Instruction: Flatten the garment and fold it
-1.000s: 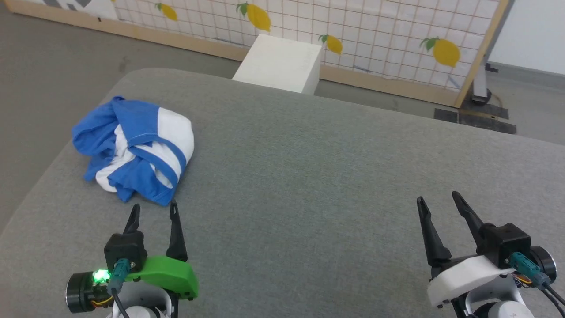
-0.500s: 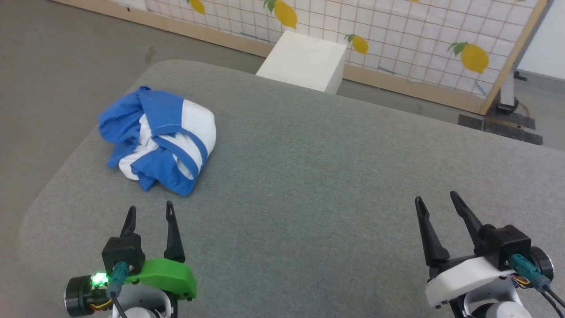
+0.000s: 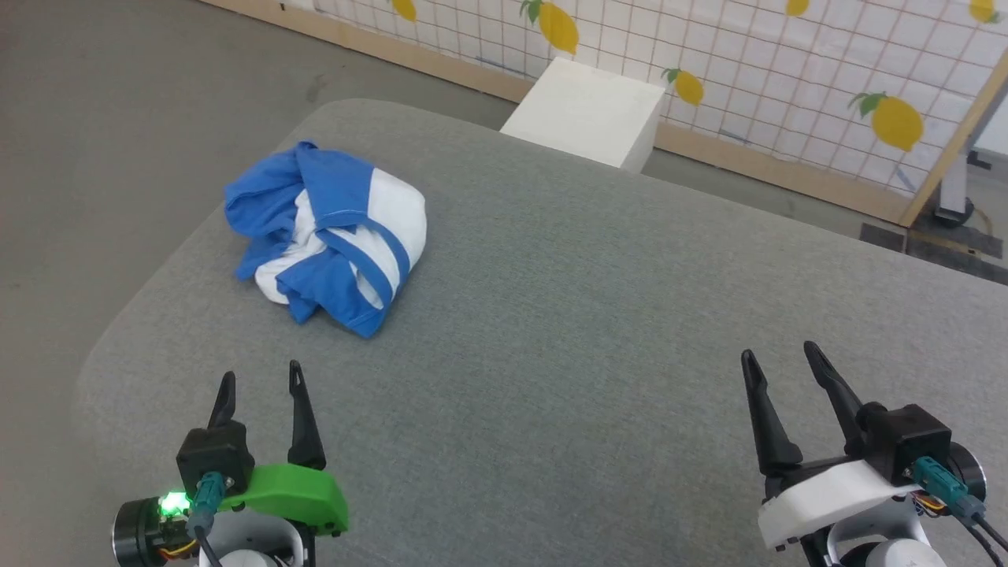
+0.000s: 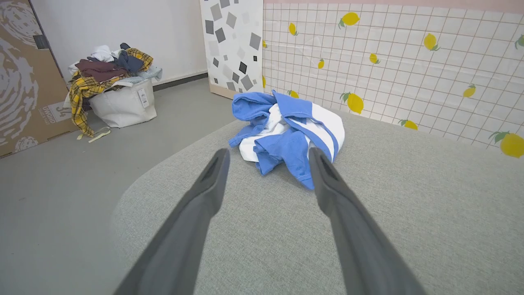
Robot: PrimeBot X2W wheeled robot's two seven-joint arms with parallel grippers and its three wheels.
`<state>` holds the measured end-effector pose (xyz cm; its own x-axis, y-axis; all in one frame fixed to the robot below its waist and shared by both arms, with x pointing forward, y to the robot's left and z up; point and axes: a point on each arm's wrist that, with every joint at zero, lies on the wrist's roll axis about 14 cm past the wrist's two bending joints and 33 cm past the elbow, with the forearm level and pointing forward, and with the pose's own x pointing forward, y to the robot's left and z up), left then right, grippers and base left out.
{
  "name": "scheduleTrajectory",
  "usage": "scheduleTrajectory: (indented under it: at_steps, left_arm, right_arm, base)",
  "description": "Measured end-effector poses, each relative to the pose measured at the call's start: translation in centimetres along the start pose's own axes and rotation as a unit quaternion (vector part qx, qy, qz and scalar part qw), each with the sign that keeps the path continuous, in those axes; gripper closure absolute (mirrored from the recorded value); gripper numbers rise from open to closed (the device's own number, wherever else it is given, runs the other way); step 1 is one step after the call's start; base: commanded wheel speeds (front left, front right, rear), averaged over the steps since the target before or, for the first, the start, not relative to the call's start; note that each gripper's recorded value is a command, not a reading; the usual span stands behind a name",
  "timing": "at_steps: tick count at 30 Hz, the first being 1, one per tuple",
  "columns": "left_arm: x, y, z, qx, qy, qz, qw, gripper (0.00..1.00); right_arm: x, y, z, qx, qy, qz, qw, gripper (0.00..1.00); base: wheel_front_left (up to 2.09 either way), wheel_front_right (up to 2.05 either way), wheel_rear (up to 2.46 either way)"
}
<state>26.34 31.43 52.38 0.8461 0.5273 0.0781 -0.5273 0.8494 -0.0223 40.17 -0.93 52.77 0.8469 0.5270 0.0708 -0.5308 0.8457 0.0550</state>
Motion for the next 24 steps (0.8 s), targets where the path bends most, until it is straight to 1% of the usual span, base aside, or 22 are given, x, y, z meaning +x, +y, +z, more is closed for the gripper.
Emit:
scheduleTrajectory:
  at_steps: [24]
  left_arm:
    - [-2.4,5.2,0.4,0.004,-0.017,0.083,0.996,0.00]
  right_arm:
    - [2.0,4.3,-0.3,0.022,-0.009,0.065,0.998,0.00]
  base:
    - [0.00,0.00,0.00]
